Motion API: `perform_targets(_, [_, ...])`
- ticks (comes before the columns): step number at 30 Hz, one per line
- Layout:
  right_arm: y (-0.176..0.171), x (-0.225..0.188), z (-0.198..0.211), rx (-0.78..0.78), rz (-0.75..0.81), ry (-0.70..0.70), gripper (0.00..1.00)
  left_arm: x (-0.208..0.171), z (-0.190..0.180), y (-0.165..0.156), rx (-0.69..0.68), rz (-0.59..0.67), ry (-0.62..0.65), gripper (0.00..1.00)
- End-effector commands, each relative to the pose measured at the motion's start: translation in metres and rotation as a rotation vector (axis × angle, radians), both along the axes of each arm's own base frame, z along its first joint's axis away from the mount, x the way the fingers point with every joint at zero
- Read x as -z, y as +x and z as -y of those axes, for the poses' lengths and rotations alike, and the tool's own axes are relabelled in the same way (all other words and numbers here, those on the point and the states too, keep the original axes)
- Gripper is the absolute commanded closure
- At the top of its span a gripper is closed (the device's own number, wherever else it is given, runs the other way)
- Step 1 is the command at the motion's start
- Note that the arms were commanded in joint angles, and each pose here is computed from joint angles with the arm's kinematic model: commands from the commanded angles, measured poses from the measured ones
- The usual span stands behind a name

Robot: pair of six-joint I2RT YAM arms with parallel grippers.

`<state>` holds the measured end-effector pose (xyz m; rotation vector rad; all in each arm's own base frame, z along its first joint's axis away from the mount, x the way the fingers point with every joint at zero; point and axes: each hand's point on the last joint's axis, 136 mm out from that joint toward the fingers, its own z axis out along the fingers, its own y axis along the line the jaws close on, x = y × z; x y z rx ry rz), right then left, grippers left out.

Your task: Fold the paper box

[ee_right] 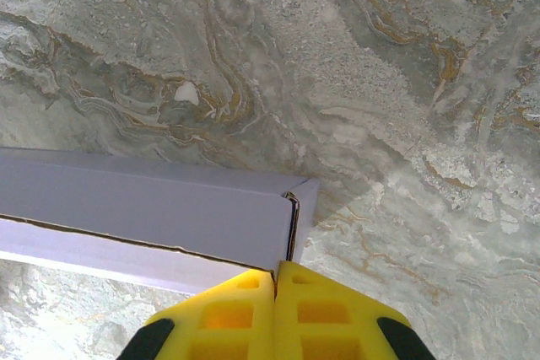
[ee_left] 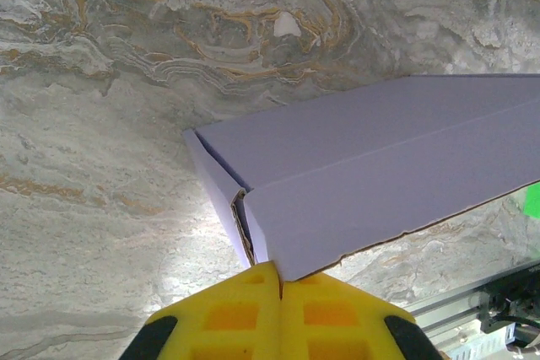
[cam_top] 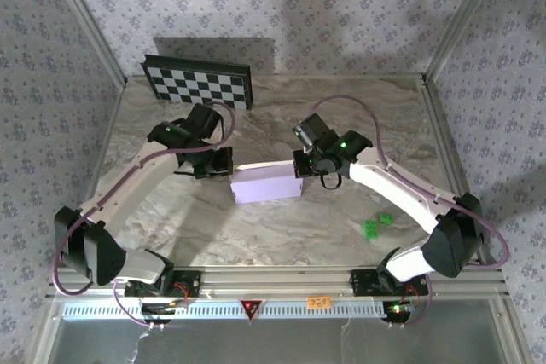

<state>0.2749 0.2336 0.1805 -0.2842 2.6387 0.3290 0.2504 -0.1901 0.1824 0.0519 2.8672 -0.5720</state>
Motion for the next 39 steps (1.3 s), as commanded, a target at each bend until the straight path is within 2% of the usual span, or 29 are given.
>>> perform_targets(1, [-0.006,0.004,0.000,0.005,-0.032,-0.011,0.99,0.000,-0.005,-0.005,0.025,0.004,0.030,0.97])
perform_targets(4, [-0.007,0.004,0.000,0.003,-0.034,-0.013,0.99,0.005,-0.017,-0.008,0.027,0.000,0.098,0.97])
perform_targets(18, [-0.005,0.002,0.002,0.016,0.001,-0.030,0.99,0.010,-0.027,-0.001,0.012,0.070,0.185,0.98])
perform_targets(28, [0.001,0.001,0.000,0.050,0.103,0.014,1.00,0.009,-0.010,0.015,0.028,0.186,0.153,0.99])
perform_targets(39, [0.023,-0.021,0.008,0.122,0.288,0.048,1.00,-0.022,0.008,0.056,0.045,0.370,0.120,0.99])
